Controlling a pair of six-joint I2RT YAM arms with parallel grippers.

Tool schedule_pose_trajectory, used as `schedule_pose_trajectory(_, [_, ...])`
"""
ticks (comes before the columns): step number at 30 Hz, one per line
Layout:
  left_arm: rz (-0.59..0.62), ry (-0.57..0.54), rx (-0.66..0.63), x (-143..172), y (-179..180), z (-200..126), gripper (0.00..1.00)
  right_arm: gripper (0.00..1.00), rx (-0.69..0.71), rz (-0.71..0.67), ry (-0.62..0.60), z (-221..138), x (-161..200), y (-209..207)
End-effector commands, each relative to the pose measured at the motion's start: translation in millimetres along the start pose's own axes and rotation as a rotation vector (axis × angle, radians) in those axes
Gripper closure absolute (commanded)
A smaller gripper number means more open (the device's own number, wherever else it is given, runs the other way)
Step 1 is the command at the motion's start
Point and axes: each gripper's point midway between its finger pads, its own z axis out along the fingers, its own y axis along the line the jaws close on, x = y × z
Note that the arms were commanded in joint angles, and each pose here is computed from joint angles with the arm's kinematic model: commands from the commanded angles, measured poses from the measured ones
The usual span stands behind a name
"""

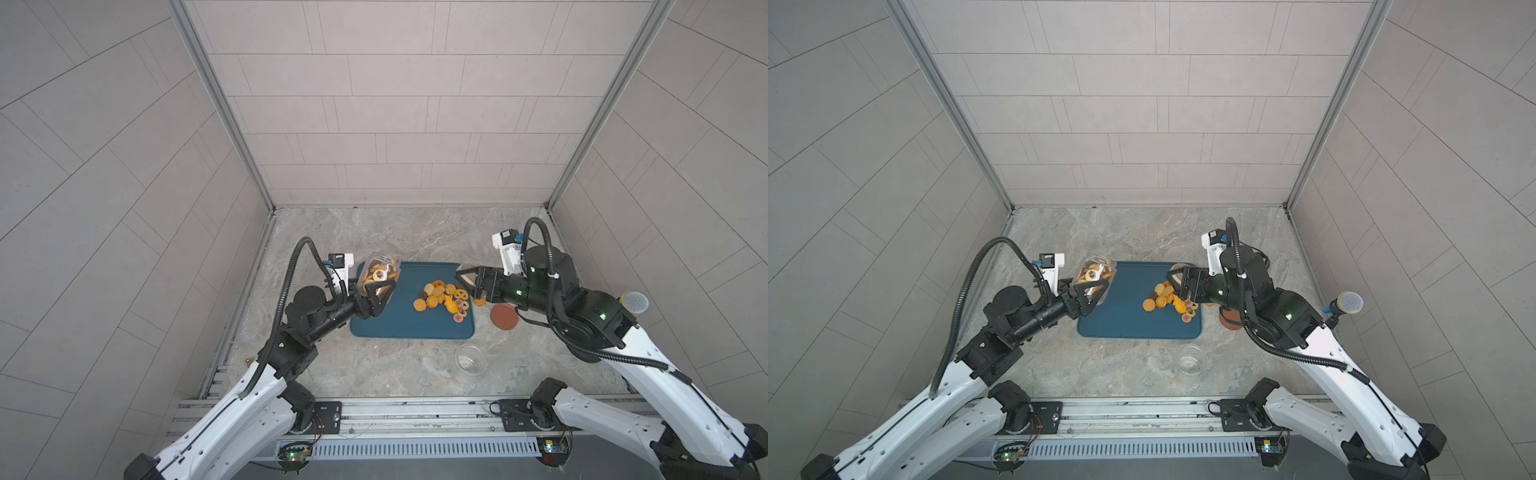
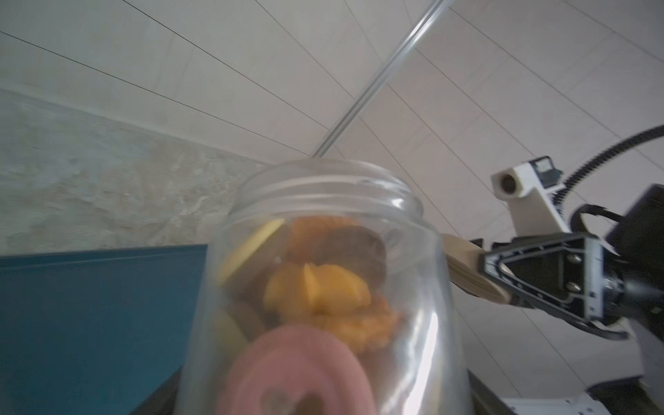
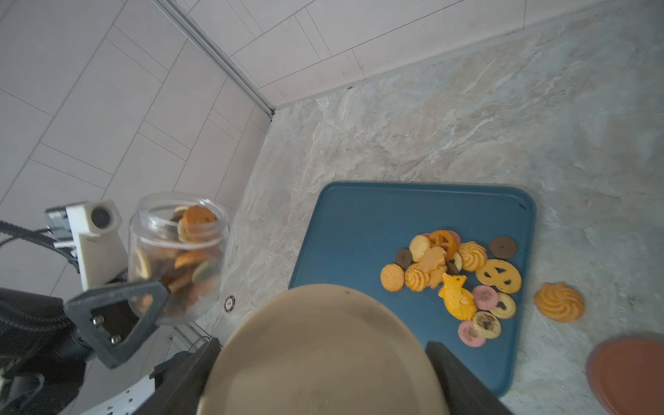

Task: Pour the cookies out of the jar
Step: Place the lid at the center of the board.

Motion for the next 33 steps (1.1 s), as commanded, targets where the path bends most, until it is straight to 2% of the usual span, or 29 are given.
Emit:
schedule_pose_trajectory(1, [0.089,-0.069,-0.177,-28.8,23.2,-12.6,1.0,1.0,0.142,-0.07,0.025,-12.8,20.4,-25.7])
schedule_pose_trajectory(3, [0.068,-0.074,-0.228,-33.8,35.1,-15.4,1.0,1.0,0.149,-0.101,0.044,-12.4,31.5,-22.3])
schedule_pose_trajectory(6, [0.057,-0.104,-0.214,-39.8,38.1,-18.6,1.0,1.0,0.137,-0.182,0.071,-2.0,54.8,-6.6])
schedule_pose_trajectory(14, [0.058,-0.099,-0.213,-32.3,40.6,-29.1,1.0,1.0,0.129,-0.458,0.217,52.5,152.5,46.0])
schedule_pose_trajectory(16, [0.046,-0.088,-0.211,-26.7,43.2,-27.9,1.0,1.0,0.149,-0.474,0.28,68.6,174.7,50.1])
schedule_pose_trajectory(20, [0.037,-0.075,-0.206,-19.9,47.2,-24.5,1.0,1.0,0.17,-0.468,0.328,103.1,207.0,48.7])
schedule_pose_trajectory(25, [0.034,-0.071,-0.212,-17.9,49.0,-26.0,1.0,1.0,0.219,-0.461,0.442,139.1,240.6,30.4])
schedule_pose_trajectory(33, [0.008,-0.068,-0.219,-8.3,56.1,-27.0,1.0,1.0,0.283,-0.441,0.525,159.6,257.7,7.2])
